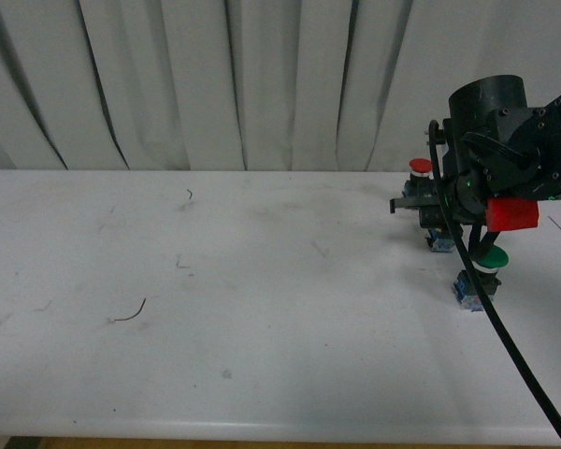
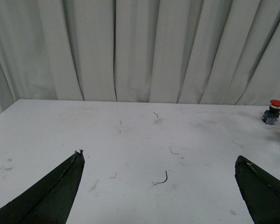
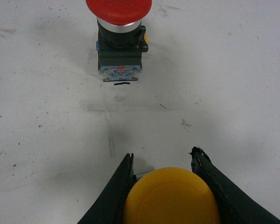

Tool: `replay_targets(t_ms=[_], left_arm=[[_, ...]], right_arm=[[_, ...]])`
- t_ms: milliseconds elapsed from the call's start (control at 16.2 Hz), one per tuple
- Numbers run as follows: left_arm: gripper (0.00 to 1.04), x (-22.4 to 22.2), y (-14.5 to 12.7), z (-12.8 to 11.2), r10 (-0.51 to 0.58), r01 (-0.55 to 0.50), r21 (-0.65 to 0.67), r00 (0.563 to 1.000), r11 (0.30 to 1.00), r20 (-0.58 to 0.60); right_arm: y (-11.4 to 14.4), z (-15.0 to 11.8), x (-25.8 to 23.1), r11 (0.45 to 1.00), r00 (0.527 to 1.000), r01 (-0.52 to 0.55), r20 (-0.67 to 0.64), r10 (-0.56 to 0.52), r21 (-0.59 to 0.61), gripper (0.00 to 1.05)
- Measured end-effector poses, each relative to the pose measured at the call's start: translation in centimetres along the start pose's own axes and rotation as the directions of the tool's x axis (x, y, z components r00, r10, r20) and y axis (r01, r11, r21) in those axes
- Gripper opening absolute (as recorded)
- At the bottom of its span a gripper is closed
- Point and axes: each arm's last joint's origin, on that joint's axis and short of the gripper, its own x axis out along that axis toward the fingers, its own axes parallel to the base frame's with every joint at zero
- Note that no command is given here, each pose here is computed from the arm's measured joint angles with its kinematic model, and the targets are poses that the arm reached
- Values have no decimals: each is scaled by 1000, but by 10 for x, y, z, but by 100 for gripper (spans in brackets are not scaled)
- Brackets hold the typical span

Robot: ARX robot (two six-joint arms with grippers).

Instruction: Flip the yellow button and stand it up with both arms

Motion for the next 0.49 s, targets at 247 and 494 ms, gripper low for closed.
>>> replay_targets(t_ms=[247,494], left_arm=[[98,0,0,0,0,0,0,1000,1000,0],[98,0,0,0,0,0,0,1000,1000,0]], right_arm=[[0,1,0,1000,1000,-5,-7,4,-2,43],[-5,1,2,1000,1000,0,-11,0,3,78]])
